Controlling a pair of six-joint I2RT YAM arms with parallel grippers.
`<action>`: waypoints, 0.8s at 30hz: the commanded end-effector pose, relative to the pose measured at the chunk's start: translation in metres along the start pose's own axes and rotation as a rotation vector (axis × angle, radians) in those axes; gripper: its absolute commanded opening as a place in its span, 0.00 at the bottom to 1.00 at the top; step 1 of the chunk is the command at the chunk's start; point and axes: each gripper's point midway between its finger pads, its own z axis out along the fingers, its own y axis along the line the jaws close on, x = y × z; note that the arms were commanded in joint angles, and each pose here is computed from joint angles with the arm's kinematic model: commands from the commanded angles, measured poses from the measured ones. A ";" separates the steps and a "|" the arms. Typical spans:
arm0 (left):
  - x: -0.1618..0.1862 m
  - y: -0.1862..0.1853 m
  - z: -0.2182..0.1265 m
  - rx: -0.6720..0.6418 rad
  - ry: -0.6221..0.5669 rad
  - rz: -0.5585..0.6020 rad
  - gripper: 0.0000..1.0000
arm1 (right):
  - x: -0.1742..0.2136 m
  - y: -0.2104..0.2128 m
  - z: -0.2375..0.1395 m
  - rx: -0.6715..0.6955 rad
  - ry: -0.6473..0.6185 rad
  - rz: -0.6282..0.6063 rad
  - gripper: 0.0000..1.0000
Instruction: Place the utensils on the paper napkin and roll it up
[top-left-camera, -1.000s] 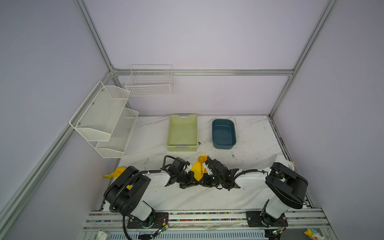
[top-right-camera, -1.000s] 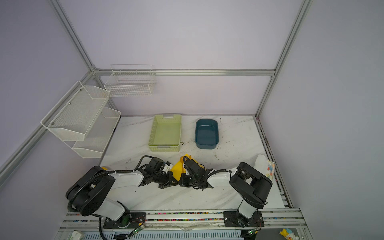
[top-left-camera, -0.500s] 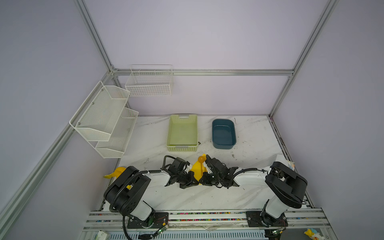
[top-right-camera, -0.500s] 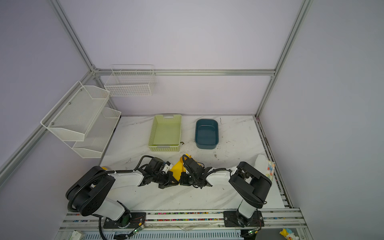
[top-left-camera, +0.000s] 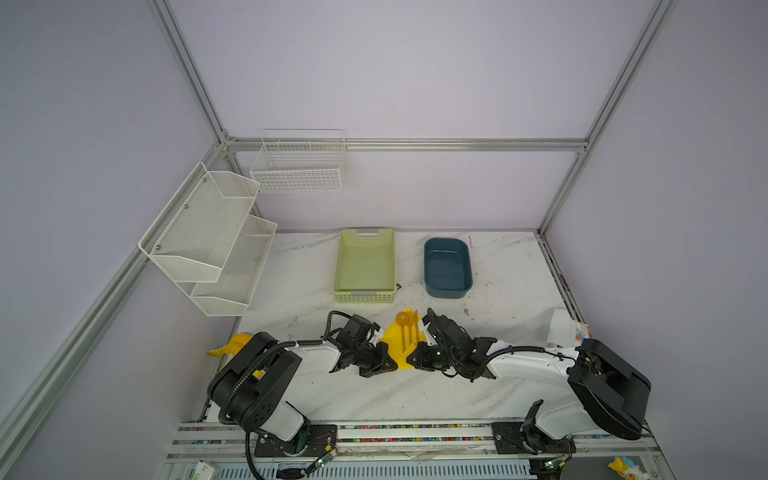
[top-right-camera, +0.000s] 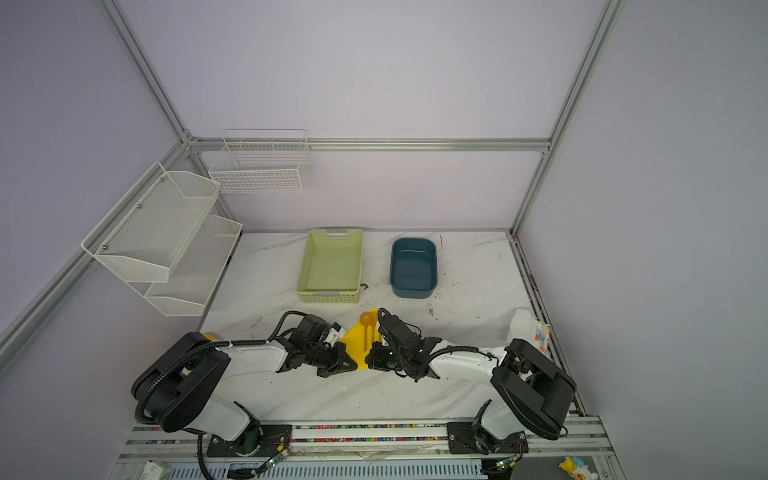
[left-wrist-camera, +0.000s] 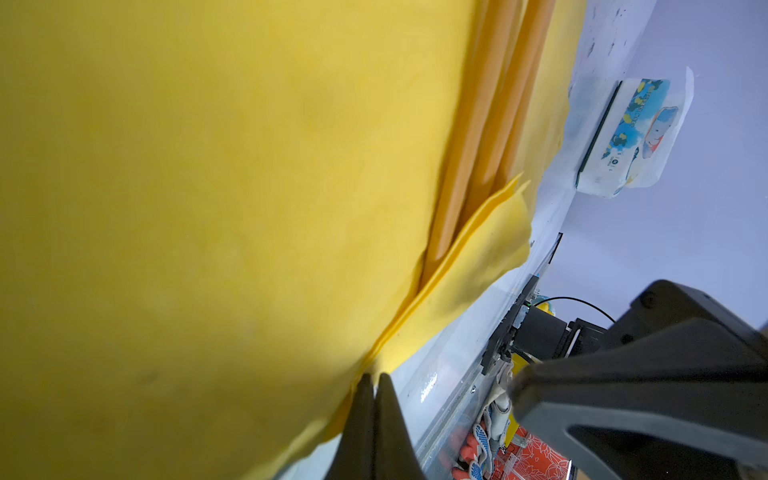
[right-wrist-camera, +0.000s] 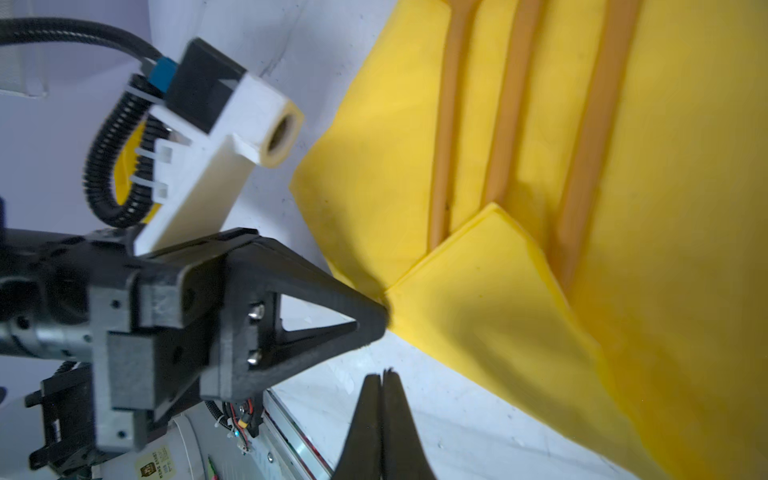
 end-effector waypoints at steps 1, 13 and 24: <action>-0.005 0.008 0.002 -0.062 -0.016 -0.010 0.00 | 0.001 -0.011 -0.001 0.036 -0.003 0.027 0.06; -0.005 0.009 0.002 -0.063 -0.016 -0.010 0.00 | -0.002 -0.050 -0.018 0.209 -0.064 0.069 0.06; -0.005 0.008 0.002 -0.064 -0.013 -0.010 0.00 | -0.003 -0.066 -0.032 0.253 -0.087 0.092 0.07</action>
